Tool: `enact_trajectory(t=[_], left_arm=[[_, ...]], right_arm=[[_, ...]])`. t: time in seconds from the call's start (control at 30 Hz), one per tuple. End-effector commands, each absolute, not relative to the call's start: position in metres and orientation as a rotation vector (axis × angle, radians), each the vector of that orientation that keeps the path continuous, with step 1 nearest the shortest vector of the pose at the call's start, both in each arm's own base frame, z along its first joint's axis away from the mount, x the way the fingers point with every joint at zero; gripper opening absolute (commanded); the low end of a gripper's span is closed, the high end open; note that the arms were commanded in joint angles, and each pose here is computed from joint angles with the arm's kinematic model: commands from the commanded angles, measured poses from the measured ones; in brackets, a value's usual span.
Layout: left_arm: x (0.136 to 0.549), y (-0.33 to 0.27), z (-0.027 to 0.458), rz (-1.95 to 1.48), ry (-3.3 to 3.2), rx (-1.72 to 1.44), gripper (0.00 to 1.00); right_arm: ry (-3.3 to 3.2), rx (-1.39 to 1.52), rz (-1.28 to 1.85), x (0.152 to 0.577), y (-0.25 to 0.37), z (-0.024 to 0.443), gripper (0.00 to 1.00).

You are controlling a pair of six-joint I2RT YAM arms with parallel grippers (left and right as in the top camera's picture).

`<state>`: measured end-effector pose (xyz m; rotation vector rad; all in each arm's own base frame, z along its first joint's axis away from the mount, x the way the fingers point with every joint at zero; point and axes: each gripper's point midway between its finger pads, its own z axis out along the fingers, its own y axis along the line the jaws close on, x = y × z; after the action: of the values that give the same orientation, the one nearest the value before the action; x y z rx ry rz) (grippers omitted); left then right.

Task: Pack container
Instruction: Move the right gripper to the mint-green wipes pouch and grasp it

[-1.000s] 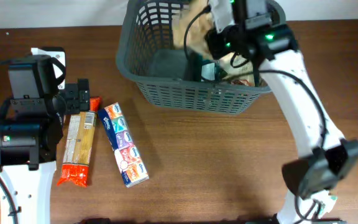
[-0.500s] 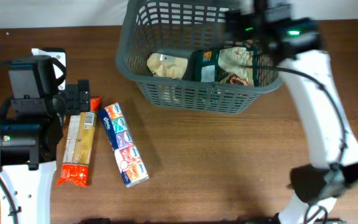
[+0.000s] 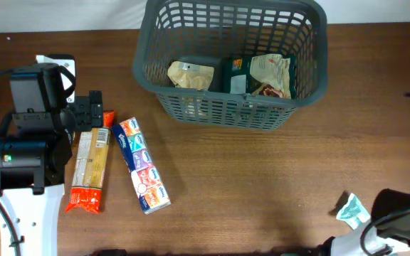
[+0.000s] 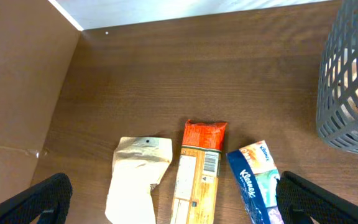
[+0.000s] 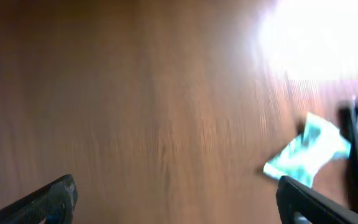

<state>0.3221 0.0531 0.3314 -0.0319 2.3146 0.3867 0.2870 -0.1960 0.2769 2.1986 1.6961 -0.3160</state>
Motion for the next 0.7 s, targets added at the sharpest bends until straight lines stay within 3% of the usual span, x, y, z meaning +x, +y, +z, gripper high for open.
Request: enact_trajectory(t=[0.0, 0.2, 0.33, 0.47, 0.67], left_arm=[[0.323, 0.053, 0.333, 0.38, 2.31, -0.017, 0.99], [0.324, 0.044, 0.332, 0.324, 2.312, 0.013, 0.99], [0.324, 0.044, 0.332, 0.324, 2.313, 0.013, 0.99], [0.324, 0.044, 0.332, 0.324, 2.312, 0.013, 0.99], [0.324, 0.044, 0.332, 0.324, 2.313, 0.013, 0.99]], right_arm=[[1.532, 2.468, -0.13, 0.279, -0.194, 0.259, 1.0], [1.215, 2.856, -0.294, 0.228, -0.205, 0.2, 0.99], [1.043, 3.137, -0.393, 0.195, -0.18, 0.139, 0.82], [1.001, 3.327, -0.278, 0.184, -0.146, 0.073, 0.84], [0.964, 3.435, -0.19, 0.166, -0.114, 0.021, 0.83]])
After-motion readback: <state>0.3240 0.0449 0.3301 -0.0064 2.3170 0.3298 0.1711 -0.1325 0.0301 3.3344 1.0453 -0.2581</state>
